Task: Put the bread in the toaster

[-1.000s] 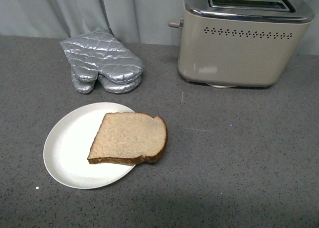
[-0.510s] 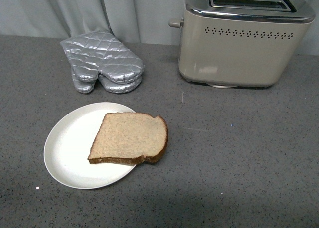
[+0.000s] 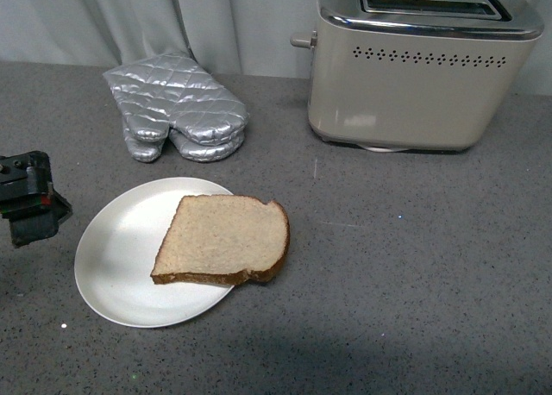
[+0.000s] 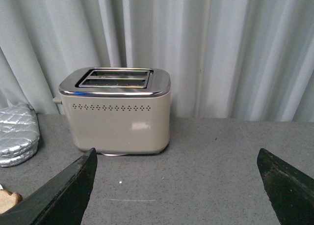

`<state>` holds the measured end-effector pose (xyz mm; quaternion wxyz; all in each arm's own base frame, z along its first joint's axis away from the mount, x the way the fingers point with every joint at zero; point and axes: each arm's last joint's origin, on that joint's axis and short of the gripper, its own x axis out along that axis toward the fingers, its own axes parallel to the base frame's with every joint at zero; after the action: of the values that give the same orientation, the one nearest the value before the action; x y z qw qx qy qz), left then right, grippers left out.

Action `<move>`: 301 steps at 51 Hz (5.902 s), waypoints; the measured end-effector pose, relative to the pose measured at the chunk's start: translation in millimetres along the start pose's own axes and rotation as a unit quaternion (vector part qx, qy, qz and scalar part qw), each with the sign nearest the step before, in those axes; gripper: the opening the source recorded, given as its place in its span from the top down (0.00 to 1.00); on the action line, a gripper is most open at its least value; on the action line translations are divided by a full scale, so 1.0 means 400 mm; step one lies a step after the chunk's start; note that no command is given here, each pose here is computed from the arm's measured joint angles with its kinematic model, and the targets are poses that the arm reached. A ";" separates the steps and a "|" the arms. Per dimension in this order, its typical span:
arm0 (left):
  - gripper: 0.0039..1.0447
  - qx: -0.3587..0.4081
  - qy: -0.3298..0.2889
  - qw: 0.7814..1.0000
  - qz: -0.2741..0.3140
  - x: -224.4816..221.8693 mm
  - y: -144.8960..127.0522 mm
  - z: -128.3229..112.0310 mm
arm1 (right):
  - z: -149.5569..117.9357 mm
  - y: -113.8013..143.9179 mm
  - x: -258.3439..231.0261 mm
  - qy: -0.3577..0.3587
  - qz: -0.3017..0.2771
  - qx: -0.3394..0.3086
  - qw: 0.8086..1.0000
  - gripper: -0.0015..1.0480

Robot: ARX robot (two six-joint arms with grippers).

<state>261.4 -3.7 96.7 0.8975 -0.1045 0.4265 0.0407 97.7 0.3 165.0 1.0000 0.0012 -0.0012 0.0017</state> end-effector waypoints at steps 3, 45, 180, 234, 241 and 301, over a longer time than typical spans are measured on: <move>0.06 0.002 0.015 1.000 0.003 0.024 -0.002 0.006 | 0.000 0.000 0.000 0.000 0.000 0.000 1.000 0.09; 0.93 0.021 0.098 0.995 0.009 0.176 -0.031 -0.009 | 0.000 0.000 0.000 0.000 0.000 0.000 1.000 0.09; 0.06 -0.057 -0.283 0.957 -0.002 -0.266 -0.109 -0.140 | 0.000 0.000 0.000 0.000 0.000 0.000 1.000 0.09; 0.97 0.101 -0.420 0.901 -0.044 -0.391 0.046 -0.192 | 0.000 0.000 0.000 0.000 0.000 0.000 1.000 0.09; 0.97 0.101 -0.433 0.894 -0.044 -0.401 0.047 -0.197 | 0.000 0.000 0.000 0.000 0.000 0.000 1.000 0.09; 0.06 0.102 -0.433 0.894 -0.044 -0.401 0.047 -0.198 | -0.061 -0.113 0.254 0.331 0.012 0.079 0.940 0.09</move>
<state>96.8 -0.2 169.6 1.0000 -0.0033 -0.0081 -0.0014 199.6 -44.5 140.8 0.9406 0.0799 0.3298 0.0143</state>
